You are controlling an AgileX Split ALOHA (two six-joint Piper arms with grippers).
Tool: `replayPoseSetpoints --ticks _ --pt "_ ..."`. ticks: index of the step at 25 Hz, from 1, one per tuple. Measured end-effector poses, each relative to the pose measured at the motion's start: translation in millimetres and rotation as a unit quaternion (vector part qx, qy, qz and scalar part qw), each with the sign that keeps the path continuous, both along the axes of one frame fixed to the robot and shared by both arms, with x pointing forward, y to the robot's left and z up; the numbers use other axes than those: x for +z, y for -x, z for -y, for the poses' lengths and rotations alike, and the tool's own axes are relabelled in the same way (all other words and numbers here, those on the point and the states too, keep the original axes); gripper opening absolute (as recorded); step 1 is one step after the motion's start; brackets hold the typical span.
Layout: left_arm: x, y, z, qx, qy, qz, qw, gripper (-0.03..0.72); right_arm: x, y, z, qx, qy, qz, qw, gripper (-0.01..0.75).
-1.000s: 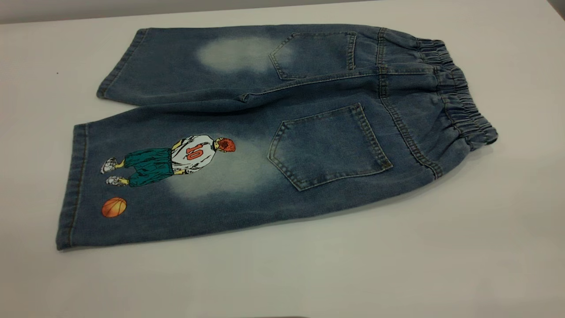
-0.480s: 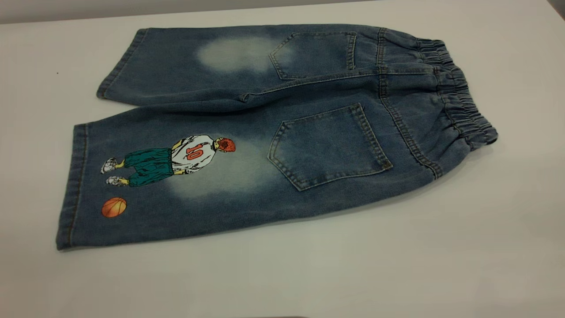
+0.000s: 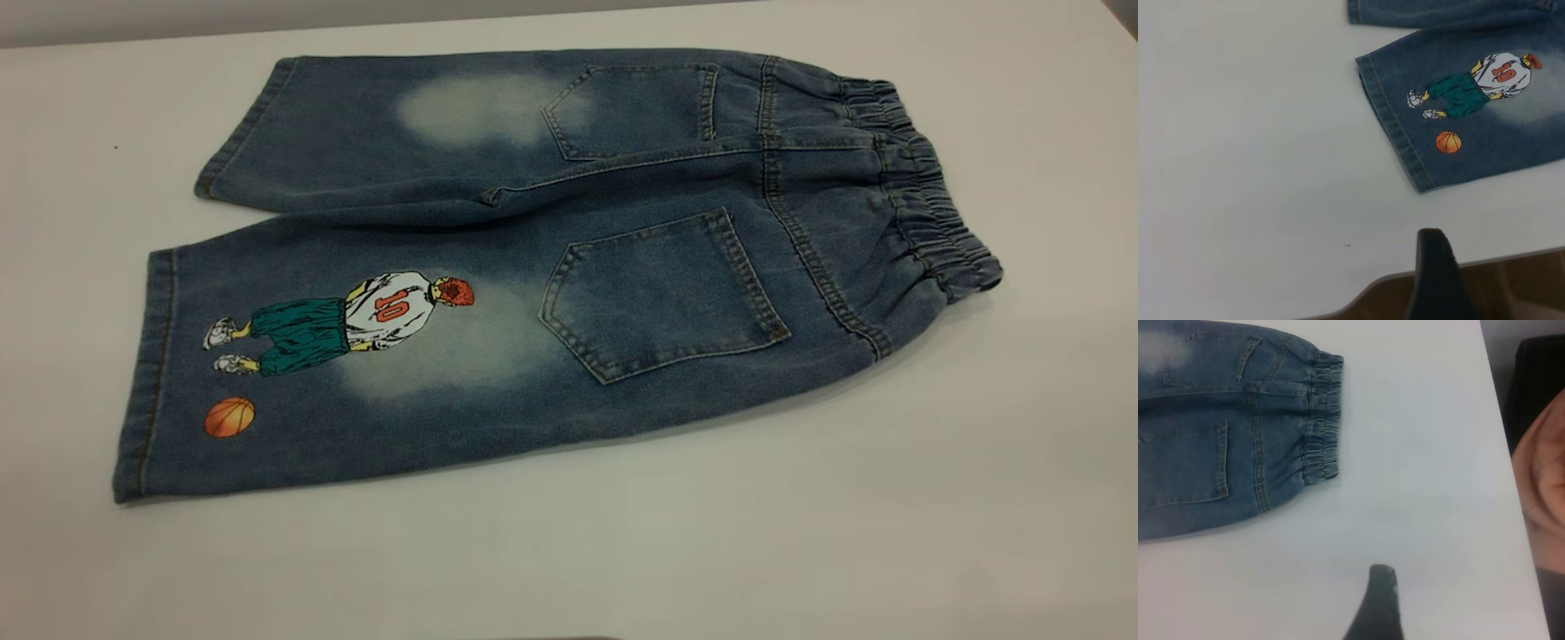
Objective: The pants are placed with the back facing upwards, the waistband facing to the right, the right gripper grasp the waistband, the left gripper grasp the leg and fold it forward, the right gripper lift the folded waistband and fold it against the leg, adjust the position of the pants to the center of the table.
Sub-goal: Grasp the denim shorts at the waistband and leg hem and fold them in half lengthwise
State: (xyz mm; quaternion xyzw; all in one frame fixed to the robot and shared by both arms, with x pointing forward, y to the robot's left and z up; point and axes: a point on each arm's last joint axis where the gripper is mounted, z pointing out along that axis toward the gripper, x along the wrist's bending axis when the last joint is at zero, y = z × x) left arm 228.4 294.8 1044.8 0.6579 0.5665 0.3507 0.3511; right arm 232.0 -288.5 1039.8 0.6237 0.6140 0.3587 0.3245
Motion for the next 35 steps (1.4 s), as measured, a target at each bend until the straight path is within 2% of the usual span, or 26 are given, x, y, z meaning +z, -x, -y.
replayPoseSetpoints --ticks 5,11,18,22,28,35 --pt "0.0 0.0 0.0 0.003 0.006 0.0 1.0 0.412 0.0 0.0 0.0 0.0 0.0 0.0 1.0 0.57" --pt "4.8 -5.8 -0.9 0.04 0.057 -0.016 0.997 0.412 2.8 -0.9 0.4 -0.011 -0.019 0.002 1.0 0.57" --pt "40.5 -52.6 -2.3 0.058 0.071 -0.053 0.994 0.412 46.7 -30.8 1.8 -0.012 -0.04 -0.01 0.999 0.57" --pt "42.4 -98.1 -0.9 0.053 0.08 -0.061 0.993 0.412 50.0 -72.9 0.1 -0.002 -0.065 -0.049 0.997 0.57" --pt "22.3 -161.3 4.7 0.034 0.103 -0.108 0.988 0.414 36.9 -137.6 -4.5 0.015 -0.119 -0.096 0.988 0.588" --pt "-10.7 -214.6 9.5 0.015 0.121 -0.136 0.983 0.486 -9.9 -203.5 -12.2 0.041 -0.184 -0.198 0.962 0.594"
